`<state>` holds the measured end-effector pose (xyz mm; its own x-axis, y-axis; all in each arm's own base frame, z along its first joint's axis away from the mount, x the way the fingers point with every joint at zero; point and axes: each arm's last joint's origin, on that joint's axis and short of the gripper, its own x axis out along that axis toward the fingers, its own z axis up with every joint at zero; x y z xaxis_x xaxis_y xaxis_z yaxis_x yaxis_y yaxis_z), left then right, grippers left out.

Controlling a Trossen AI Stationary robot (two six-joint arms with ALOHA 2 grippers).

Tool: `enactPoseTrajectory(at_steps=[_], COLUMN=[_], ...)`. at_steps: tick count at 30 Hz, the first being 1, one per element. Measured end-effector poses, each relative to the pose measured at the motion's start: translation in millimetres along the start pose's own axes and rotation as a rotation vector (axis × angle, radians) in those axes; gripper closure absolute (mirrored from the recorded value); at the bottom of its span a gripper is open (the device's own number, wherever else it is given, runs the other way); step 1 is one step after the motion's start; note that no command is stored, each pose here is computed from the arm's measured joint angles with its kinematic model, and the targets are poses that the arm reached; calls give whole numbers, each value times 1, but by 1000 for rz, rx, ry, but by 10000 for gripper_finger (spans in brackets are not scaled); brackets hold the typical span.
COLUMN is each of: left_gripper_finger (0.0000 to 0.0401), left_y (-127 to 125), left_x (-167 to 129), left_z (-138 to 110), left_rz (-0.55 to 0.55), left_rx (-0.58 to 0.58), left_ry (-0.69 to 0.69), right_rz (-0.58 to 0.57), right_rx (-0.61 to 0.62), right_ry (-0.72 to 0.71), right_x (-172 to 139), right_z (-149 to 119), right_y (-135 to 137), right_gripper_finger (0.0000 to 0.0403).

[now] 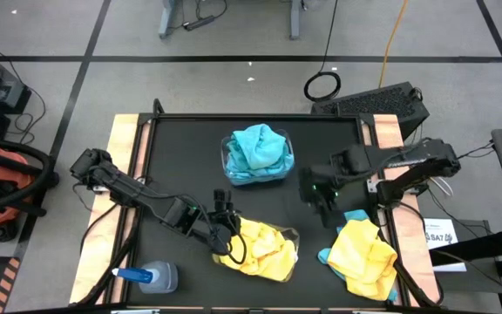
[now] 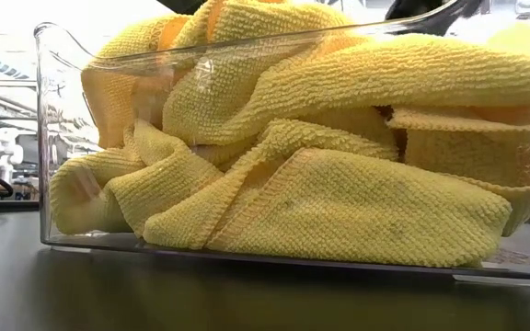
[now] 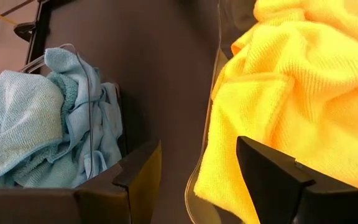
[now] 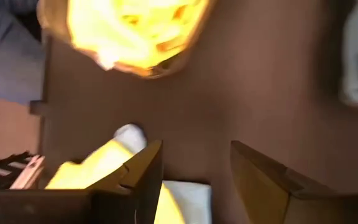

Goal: Sort microfiber towel by color & place in baskets
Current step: Put the yellow microfiber towel into the bottom transparent bin

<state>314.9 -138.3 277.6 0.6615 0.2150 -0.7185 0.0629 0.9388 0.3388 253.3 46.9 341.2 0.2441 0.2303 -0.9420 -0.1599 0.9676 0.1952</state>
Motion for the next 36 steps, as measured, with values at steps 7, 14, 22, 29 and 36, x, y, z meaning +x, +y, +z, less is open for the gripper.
enactPoseTrajectory(at_steps=[7, 14, 22, 29, 36], left_gripper_finger=[186, 186, 186, 186, 186], left_y=[1, 1, 3, 8, 17], left_x=[1, 0, 3, 16, 28], left_z=[2, 11, 19, 19, 20], left_rz=[2, -2, 6, -15, -49], left_rx=[-5, 2, 25, 3, -20], left_ry=[-17, -98, -192, -285, -364], right_rz=[33, -72, -122, -167, -202], right_rx=[3, 36, 169, 307, 410], right_ry=[44, 55, 135, 248, 327], right_x=[8, 12, 38, 67, 87], right_z=[-9, -26, -58, -92, -123], right_y=[49, 89, 121, 137, 149], right_gripper_finger=[227, 227, 227, 227, 227])
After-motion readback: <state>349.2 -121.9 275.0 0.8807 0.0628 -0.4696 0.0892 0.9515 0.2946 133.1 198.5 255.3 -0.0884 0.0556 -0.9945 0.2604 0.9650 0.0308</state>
